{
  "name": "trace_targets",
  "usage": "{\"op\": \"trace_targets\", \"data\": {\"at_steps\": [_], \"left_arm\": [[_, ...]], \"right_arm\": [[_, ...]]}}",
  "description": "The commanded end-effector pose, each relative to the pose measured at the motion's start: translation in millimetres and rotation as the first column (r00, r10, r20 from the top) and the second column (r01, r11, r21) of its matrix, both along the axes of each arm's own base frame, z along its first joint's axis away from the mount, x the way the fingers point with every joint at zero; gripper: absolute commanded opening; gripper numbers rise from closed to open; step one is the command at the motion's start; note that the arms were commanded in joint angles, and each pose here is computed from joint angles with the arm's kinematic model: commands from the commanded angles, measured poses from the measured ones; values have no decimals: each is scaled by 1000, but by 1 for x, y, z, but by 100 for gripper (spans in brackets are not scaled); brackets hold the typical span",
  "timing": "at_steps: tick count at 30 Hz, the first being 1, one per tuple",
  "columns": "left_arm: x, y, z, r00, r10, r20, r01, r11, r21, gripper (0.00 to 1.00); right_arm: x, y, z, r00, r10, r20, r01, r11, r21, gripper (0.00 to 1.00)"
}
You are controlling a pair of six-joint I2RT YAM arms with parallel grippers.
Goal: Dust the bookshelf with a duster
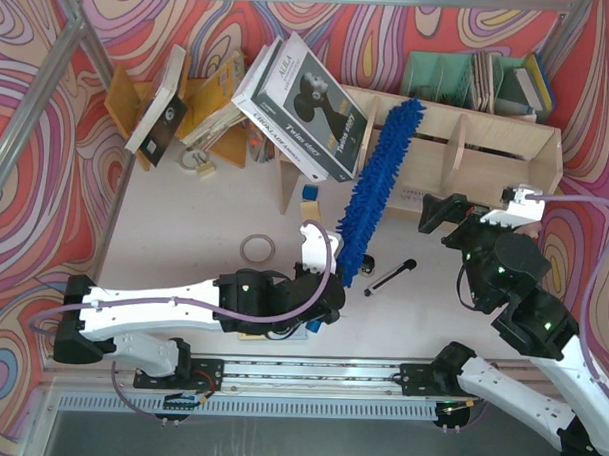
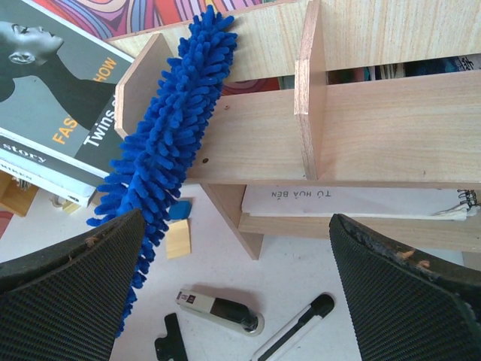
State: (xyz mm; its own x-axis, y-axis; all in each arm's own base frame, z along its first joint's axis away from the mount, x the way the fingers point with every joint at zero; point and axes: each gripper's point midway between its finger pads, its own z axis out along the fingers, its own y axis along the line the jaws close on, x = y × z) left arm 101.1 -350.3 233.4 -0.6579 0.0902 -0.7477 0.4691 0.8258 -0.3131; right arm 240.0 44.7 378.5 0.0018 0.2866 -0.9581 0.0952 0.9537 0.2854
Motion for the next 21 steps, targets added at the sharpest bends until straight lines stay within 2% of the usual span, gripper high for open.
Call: {"op": "trace_targets", "data": {"at_steps": [1, 8, 21], "left_arm": [[4, -4, 1, 1000, 14, 10, -14, 1000, 0, 0], [1, -9, -6, 999, -31, -8, 31, 998, 62, 0], [-9, -45, -6, 985, -168, -27, 170, 978, 125, 0]], "right_arm": [[-2, -4, -2, 1000, -16, 8, 15, 1000, 12, 99], [1, -2, -5, 1000, -17, -4, 17, 1000, 7, 99], [-4, -8, -3, 1000, -29, 8, 29, 1000, -3, 99]]}}
